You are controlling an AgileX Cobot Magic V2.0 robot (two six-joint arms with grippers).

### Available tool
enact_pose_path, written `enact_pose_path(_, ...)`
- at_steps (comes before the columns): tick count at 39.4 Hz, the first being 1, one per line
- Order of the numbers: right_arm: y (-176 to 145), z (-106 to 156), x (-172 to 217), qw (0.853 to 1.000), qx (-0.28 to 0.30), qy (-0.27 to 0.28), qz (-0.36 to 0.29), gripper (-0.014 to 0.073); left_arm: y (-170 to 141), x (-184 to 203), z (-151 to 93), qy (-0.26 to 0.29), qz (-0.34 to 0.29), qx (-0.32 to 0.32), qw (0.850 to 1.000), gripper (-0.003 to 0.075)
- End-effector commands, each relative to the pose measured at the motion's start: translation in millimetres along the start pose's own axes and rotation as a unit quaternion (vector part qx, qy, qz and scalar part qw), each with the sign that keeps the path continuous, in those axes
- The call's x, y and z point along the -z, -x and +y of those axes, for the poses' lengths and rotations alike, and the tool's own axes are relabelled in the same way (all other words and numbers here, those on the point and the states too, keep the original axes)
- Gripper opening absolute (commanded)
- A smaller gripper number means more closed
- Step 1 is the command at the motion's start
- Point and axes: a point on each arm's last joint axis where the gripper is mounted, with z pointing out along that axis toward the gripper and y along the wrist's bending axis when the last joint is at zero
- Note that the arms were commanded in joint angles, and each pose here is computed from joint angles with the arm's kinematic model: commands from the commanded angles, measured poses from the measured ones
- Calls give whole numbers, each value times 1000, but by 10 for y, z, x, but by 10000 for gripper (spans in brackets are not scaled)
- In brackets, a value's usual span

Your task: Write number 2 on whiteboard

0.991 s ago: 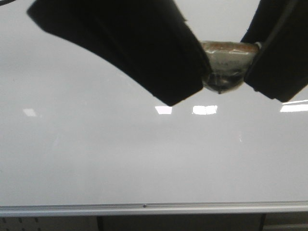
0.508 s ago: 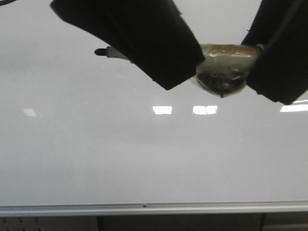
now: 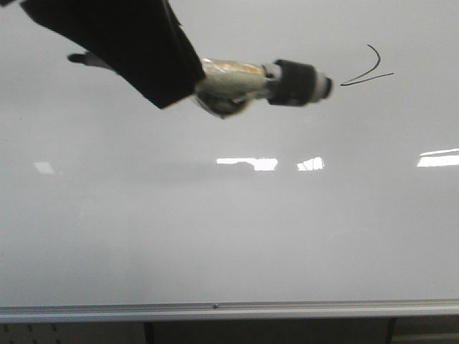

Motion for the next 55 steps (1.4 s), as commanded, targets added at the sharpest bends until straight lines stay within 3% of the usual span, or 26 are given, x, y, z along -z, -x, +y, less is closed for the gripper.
enact_pose_path(1,-11,-110,214,996,-56,-54,-33,520,-11,349,139,81,-38,63,994,52)
enact_pose_path(6,-100,-175,332,992,-87,-87,-36,520,-236,533,354,168,-39,150,974,52)
enact_pose_path(11,-133,-192,374,990,-96,-98,-37,520,-556,636,631,229,-55,239,942,52)
enact_pose_path(20,-133,-192,374,990,-96,-98,-37,520,-1123,628,1036,312,-133,381,860,52)
enact_pose_path(28,-133,-192,374,990,-96,-98,-37,520,-1451,440,1183,358,-251,417,797,52)
enact_pose_path(42,-133,-191,374,990,-96,-98,-36,520,-1590,-33,1387,376,-320,388,778,52)
enact_pose_path(48,-133,-191,374,990,-96,-98,-36,520,-1619,-189,1470,380,-324,376,781,52)
enact_pose_path(55,-133,-191,374,990,-96,-98,-36,520,-1674,-293,1548,398,-328,381,768,52)
